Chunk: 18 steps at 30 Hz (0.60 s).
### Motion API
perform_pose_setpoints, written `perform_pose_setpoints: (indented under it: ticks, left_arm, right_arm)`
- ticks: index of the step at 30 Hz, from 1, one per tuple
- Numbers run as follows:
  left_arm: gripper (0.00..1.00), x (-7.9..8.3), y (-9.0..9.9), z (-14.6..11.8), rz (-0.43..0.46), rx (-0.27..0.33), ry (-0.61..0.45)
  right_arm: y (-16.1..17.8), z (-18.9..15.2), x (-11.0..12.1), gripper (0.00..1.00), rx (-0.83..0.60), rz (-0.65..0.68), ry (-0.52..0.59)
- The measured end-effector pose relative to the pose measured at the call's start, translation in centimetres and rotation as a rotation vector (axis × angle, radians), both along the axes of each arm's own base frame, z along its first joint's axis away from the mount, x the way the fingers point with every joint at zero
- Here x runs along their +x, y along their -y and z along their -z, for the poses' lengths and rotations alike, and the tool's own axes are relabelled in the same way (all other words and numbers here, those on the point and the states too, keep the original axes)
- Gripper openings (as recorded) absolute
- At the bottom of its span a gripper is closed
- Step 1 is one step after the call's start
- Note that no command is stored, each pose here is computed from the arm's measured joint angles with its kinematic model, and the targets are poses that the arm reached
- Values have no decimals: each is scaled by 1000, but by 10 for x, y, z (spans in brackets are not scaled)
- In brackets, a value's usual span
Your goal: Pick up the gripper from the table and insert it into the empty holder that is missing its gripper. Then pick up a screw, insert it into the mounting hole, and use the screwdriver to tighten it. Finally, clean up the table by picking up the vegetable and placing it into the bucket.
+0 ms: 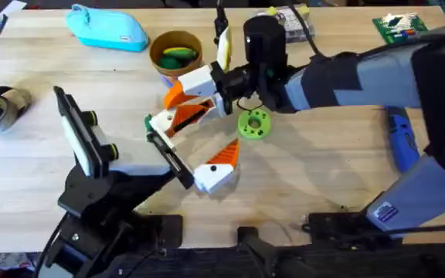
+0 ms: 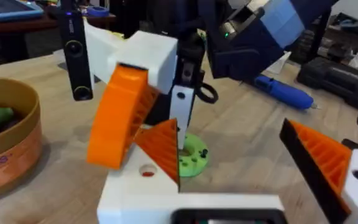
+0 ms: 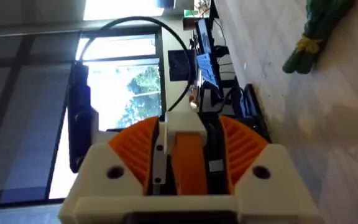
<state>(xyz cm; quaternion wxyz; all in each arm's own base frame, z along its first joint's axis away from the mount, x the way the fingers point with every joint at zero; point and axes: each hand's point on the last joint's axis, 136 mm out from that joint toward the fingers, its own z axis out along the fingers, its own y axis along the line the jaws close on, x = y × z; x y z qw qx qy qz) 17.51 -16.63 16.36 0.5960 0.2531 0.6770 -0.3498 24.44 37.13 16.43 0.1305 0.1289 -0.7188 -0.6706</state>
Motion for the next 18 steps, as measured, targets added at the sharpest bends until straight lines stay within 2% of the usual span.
perform_pose_setpoints:
  ticks: [3,6,9,11,18]
  left_arm:
    - [992,-6,5,0,41,-2,0]
    - [992,-8,6,-1,58,-3,0]
    - [992,-9,7,-1,65,-3,0]
    - [992,-10,8,-1,70,-3,0]
    - [992,-11,9,-1,79,-4,0]
  right_arm:
    - [-4,1,-5,576,-3,-10,-1]
    - [-3,1,-2,666,-4,-2,-3]
    - [1,1,4,874,-5,18,-2]
    - [4,1,10,976,-6,34,-3]
    - [24,1,37,994,-6,110,-3]
